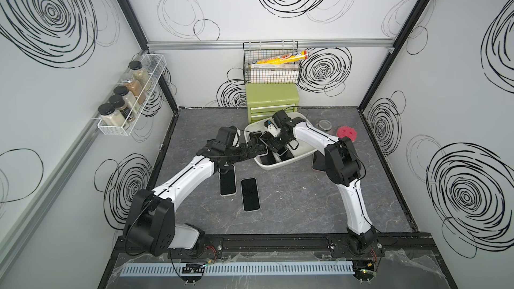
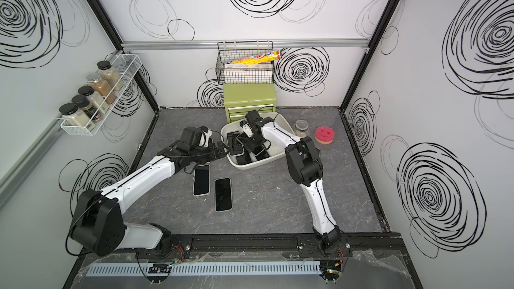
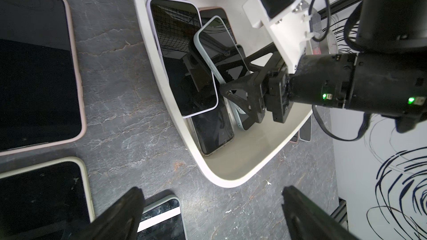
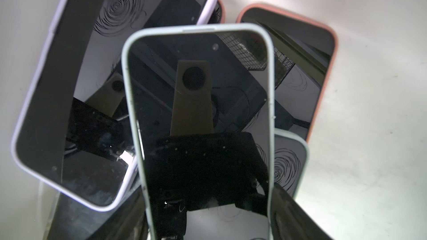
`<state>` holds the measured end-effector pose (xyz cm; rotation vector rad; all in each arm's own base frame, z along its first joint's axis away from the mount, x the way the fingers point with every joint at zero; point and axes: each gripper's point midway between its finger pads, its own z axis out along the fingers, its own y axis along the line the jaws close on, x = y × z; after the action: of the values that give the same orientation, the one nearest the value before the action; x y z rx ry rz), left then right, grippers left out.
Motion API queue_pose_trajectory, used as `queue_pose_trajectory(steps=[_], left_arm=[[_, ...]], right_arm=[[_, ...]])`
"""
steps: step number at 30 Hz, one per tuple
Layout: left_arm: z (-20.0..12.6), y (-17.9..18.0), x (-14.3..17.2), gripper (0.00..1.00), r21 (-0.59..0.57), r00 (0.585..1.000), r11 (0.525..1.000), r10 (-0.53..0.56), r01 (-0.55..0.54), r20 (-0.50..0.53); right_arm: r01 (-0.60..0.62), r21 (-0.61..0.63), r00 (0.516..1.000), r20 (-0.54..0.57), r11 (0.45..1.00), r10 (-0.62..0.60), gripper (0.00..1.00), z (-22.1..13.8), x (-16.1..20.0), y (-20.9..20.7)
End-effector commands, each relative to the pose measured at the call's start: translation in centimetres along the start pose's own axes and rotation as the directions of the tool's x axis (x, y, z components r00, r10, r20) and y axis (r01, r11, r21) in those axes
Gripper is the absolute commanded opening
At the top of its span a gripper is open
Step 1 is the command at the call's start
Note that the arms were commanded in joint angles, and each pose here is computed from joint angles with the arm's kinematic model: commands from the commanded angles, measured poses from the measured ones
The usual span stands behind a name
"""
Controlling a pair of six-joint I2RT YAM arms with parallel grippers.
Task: Take the phone out of the storage box
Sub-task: Pick up the phone from the storage box.
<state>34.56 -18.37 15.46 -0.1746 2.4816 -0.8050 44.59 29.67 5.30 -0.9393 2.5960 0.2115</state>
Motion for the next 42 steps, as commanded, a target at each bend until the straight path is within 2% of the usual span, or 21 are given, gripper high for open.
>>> queue_pose_trajectory(steps=[1,5,11,13,16,19,21,28,37,40,42], left_arm=[[-0.8,-1.1,-1.1,0.99,0.046,0.999,0.999,0.025,-0.027,0.044],[-1.0,-2.6,-1.4,0.99,0.101,0.997,0.994,0.037,-0.043,0.062],[-0.6,-5.8,-1.2,0.99,0.189,0.996,0.98,0.05,-0.064,0.079],[0.1,-5.7,-1.4,0.99,0.186,0.997,0.982,0.001,-0.016,0.079],[0.5,-3.6,-2.8,0.99,0.163,0.983,0.978,-0.151,0.132,0.108],[-0.4,-4.4,-5.4,0.99,0.219,0.962,0.963,-0.197,0.155,0.188],[-0.2,-5.5,-6.9,0.99,0.242,0.96,0.959,-0.2,0.151,0.195],[0.8,-8.3,-9.5,0.99,0.34,0.949,0.924,-0.252,0.177,0.19],[2.0,-9.5,-9.1,0.99,0.363,0.957,0.914,-0.248,0.181,0.148],[2.4,-9.1,-9.0,0.95,0.347,0.956,0.918,-0.257,0.194,0.145],[2.3,-9.2,-9.2,0.89,0.35,0.953,0.916,-0.262,0.196,0.152]], right_arm=[[-0.035,0.032,0.996,0.079,0.999,0.032,0.29,-4.2,-2.0,-0.2],[-0.06,0.018,0.99,0.132,0.998,0.058,0.27,-7.9,-3.9,0.1],[-0.103,-0.06,0.987,0.114,0.993,0.109,0.24,-10.5,-4.1,1.4],[-0.112,-0.069,0.986,0.116,0.991,0.119,0.23,-11.5,-3.9,1.7],[-0.119,-0.082,0.982,0.139,0.989,0.13,0.22,-13.5,-3.5,2.0],[-0.126,-0.112,0.977,0.156,0.986,0.143,0.22,-15.3,-2.7,2.8],[-0.128,-0.129,0.975,0.162,0.983,0.149,0.21,-16.1,-2.2,3.2],[-0.129,-0.182,0.973,0.164,0.975,0.16,0.21,-17.6,-1.4,5.3],[-0.124,-0.217,0.972,0.171,0.968,0.162,0.21,-18.0,-1.6,6.7],[-0.126,-0.242,0.97,0.173,0.962,0.171,0.21,-18.2,-1.8,7.2],[-0.126,-0.268,0.97,0.169,0.955,0.176,0.21,-18.3,-1.8,7.8]])
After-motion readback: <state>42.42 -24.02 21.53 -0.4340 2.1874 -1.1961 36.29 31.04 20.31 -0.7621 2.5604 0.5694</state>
